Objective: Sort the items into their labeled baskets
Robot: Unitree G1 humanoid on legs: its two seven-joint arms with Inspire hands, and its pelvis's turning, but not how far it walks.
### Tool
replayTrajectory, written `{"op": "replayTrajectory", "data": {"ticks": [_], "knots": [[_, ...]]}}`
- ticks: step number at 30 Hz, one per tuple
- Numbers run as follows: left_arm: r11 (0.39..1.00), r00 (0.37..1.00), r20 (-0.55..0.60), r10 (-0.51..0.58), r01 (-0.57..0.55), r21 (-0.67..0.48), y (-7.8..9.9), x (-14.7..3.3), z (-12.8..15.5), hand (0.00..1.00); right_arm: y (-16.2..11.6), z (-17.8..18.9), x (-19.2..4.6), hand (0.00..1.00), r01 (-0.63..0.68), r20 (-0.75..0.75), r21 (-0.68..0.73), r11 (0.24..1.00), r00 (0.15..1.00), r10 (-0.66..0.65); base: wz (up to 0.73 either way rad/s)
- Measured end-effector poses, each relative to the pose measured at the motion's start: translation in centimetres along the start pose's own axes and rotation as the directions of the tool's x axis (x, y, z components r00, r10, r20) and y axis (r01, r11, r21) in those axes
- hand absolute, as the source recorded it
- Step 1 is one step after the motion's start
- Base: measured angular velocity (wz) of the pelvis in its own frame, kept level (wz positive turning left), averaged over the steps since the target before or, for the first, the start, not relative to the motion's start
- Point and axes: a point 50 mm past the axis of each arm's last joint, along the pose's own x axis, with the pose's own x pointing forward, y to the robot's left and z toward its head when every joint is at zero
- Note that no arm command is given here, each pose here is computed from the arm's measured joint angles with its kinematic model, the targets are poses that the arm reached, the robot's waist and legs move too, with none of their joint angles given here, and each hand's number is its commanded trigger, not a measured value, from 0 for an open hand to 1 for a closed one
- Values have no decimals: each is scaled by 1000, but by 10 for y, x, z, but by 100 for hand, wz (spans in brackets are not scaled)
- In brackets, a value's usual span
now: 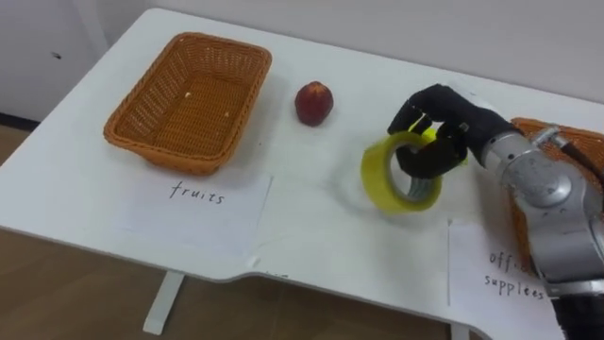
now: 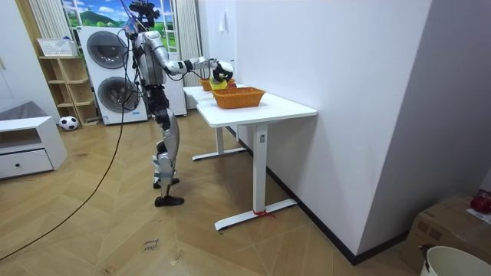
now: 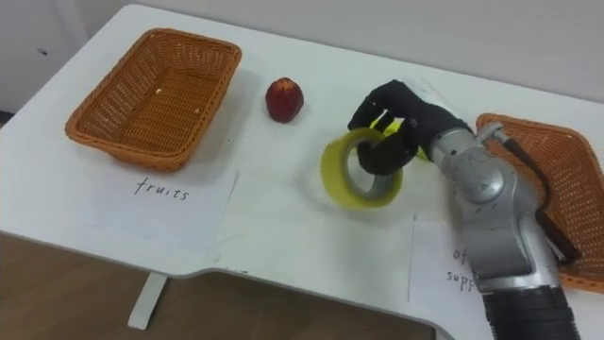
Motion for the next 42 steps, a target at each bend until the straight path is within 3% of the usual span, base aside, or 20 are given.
{"op": "replayTrajectory", "data": {"ticks": [17, 42], "knots": [[996, 999, -47, 25, -29, -86, 11, -1, -13, 0, -45, -20, -16, 100, 216, -63, 32, 976, 975, -214, -8], [994, 998, -41, 54, -58, -89, 20, -3, -15, 0, -60, -55, -23, 100, 338, -175, 145, 930, 934, -312, -4]]}}
